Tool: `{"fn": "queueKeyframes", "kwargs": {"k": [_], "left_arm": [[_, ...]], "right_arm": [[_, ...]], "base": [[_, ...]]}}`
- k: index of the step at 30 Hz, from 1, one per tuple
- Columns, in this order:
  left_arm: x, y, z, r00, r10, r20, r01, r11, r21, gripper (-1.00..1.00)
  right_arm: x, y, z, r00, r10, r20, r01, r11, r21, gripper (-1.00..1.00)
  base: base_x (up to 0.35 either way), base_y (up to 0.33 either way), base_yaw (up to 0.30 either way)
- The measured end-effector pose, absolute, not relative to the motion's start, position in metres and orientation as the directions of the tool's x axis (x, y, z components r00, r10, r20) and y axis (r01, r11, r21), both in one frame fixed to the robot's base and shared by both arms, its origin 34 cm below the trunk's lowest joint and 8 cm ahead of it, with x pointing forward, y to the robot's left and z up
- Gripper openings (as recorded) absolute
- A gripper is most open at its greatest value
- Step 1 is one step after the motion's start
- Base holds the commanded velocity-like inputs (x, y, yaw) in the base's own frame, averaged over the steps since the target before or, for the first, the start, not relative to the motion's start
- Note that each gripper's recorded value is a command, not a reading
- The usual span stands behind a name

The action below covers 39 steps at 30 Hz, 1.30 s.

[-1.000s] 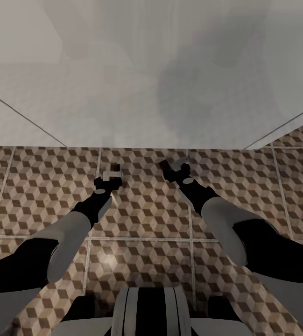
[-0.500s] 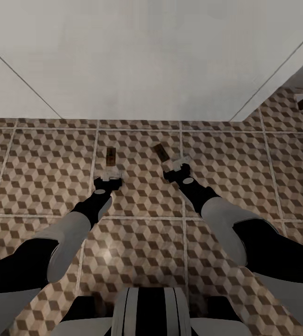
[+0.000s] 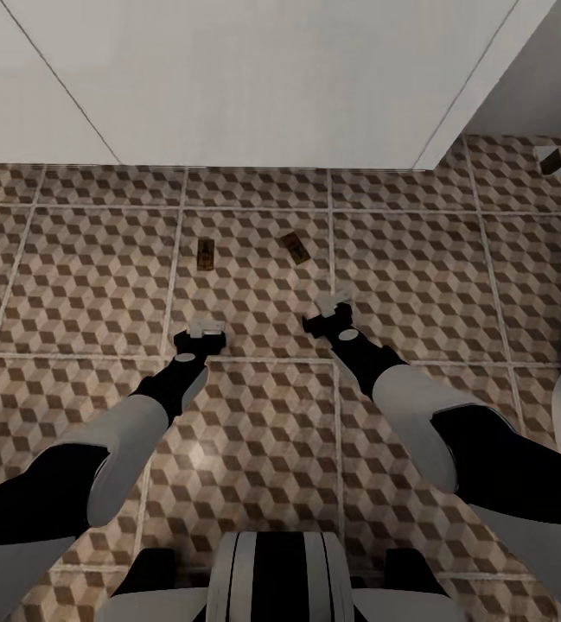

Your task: Take the four mousetraps from the cabinet in the bathroom and place them on the bathroom floor. Make sure all four end up on the same floor surface, and ensure that at least two of them are either under or directly next to the same bathroom sink.

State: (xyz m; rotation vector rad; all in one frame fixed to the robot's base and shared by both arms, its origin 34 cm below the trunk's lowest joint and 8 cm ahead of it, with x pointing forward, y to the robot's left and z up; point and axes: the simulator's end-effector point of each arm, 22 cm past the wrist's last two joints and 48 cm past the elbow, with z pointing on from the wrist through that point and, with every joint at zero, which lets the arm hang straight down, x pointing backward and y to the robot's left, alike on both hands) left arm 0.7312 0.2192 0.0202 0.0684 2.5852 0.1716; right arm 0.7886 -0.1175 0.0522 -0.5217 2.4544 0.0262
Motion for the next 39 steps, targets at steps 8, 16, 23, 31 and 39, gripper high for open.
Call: {"fn": "queueKeyframes", "kwargs": {"k": [8, 16, 23, 31, 39], "left_arm": [[0.731, 0.219, 0.02, -0.851, 0.084, -0.519, 0.014, 0.991, 0.136, 1.0], [0.731, 0.22, 0.021, -0.85, 0.085, -0.52, 0.014, 0.99, 0.138, 1.0], [0.731, 0.221, 0.021, -0.85, 0.085, -0.52, 0.014, 0.99, 0.139, 1.0], [0.731, 0.22, 0.021, -0.851, 0.085, -0.519, 0.014, 0.99, 0.139, 1.0], [0.737, 0.22, 0.031, -0.844, 0.084, -0.53, 0.012, 0.99, 0.139, 1.0]], "right_arm": [[0.789, -0.117, 0.052, -0.729, -0.361, -0.582, -0.373, 0.922, -0.105, 1.0], [0.79, -0.117, 0.054, -0.724, -0.359, -0.589, -0.373, 0.922, -0.104, 1.0], [0.792, -0.116, 0.056, -0.716, -0.356, -0.601, -0.372, 0.923, -0.103, 1.0], [0.792, -0.115, 0.056, -0.714, -0.355, -0.603, -0.372, 0.923, -0.103, 1.0], [0.799, -0.115, 0.068, -0.705, -0.355, -0.614, -0.371, 0.922, -0.108, 1.0]], "base": [[-0.301, -0.001, 0.0], [-0.084, 0.0, 0.0], [-0.013, 0.0, 0.0], [-0.002, 0.0, 0.0], [0.0, 0.0, 0.0]]}}
